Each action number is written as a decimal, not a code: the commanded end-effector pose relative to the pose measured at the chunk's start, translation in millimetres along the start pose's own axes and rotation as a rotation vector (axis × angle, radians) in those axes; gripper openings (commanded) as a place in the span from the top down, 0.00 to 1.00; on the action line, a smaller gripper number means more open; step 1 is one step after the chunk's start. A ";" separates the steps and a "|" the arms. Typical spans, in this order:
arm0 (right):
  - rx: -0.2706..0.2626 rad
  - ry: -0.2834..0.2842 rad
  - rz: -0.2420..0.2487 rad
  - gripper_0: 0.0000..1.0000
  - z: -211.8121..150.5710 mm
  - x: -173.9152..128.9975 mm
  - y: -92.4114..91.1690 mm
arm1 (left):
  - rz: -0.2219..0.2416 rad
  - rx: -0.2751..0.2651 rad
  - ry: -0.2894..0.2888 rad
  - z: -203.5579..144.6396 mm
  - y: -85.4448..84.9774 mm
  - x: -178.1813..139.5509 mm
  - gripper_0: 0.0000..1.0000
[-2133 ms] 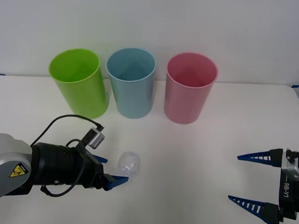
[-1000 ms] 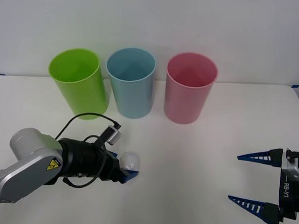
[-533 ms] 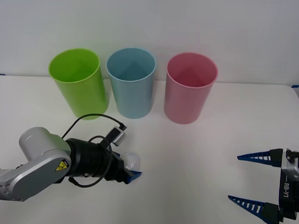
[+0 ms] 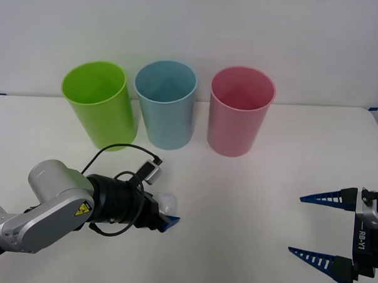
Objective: Put cans in the blue bin and PET bottles in the pink bin and trash in the green bin.
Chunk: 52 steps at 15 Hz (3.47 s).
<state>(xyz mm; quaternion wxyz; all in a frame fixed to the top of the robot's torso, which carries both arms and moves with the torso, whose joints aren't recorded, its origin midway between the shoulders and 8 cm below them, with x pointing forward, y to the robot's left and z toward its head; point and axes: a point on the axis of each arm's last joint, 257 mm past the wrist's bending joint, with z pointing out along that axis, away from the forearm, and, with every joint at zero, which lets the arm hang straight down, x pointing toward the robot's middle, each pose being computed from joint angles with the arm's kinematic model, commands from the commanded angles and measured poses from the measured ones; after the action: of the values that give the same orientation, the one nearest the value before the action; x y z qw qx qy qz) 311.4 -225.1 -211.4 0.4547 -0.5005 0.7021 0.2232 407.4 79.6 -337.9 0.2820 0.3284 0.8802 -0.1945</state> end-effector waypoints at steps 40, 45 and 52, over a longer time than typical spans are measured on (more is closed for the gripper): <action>0.000 0.000 0.000 0.00 0.0 0.0 0.0 | 0.071 0.019 -0.239 -8.5 1.2 -46.7 0.94; 0.000 0.000 0.000 0.00 0.0 0.0 0.0 | 0.075 0.026 -0.312 -34.8 13.4 -45.7 0.95; 0.000 0.000 0.000 0.00 0.0 0.0 0.0 | 0.033 0.191 -0.555 -102.0 -1.5 -96.5 0.98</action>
<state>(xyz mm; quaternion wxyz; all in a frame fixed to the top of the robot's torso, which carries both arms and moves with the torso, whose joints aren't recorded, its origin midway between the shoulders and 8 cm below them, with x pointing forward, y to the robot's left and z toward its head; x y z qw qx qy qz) 311.4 -225.1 -211.4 0.4547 -0.5005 0.7021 0.2232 431.7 88.0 -212.0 0.4765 0.3041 0.7525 -0.3379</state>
